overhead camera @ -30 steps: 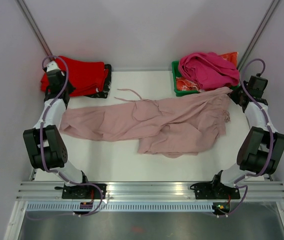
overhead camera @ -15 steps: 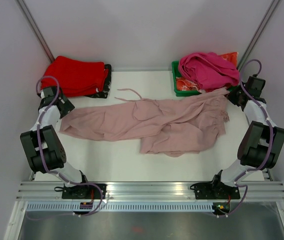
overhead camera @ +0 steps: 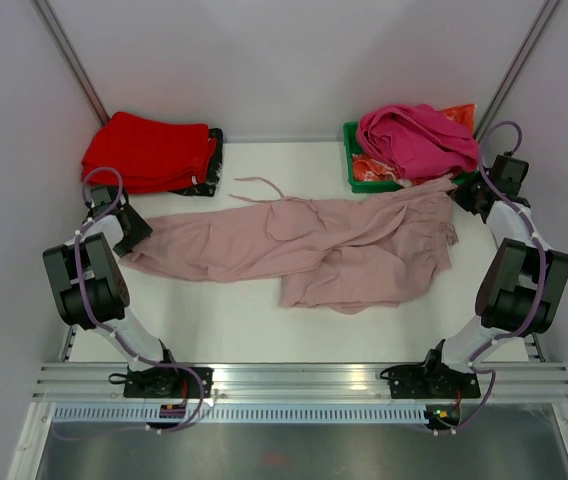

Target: Fold and stack the trousers

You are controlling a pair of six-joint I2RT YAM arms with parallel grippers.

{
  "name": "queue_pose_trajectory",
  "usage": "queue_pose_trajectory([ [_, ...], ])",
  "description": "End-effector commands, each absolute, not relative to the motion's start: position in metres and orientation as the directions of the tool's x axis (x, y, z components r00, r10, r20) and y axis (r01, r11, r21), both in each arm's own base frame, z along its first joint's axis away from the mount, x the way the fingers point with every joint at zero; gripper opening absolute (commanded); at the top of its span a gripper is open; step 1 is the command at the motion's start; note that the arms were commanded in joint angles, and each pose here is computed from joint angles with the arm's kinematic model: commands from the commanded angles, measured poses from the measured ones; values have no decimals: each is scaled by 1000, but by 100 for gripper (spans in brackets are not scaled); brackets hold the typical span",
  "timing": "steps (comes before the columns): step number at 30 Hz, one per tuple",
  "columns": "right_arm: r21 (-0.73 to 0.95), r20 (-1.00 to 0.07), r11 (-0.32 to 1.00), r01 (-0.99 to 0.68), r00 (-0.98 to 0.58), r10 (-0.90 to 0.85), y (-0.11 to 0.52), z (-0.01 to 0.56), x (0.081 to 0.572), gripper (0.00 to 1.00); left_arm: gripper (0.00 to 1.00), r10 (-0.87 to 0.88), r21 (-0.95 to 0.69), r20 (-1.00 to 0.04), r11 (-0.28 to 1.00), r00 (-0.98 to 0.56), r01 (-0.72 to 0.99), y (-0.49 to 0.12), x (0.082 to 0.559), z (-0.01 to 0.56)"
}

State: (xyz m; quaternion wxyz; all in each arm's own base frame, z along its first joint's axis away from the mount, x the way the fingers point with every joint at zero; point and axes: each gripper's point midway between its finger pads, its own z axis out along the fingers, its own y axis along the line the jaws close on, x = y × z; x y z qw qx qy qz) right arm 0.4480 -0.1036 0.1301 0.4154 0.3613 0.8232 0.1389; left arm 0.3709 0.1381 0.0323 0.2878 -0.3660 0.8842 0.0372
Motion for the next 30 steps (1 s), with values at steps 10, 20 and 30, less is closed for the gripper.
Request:
queue_pose_trajectory([
  [10, 539, -600, 700, 468, -370, 709, -110, 133, 458, 0, 2, -547, -225, -691, 784, -473, -578, 150, 422, 76],
  [20, 547, -667, 727, 415, -308, 678, -117, 174, 473, 0, 2, -339, -194, -918, 837, -205, -511, 177, 448, 226],
  [30, 593, -654, 723, 355, -312, 689, -110, 166, 490, 0, 2, -371, -200, -877, 859, -304, -472, 174, 473, 172],
])
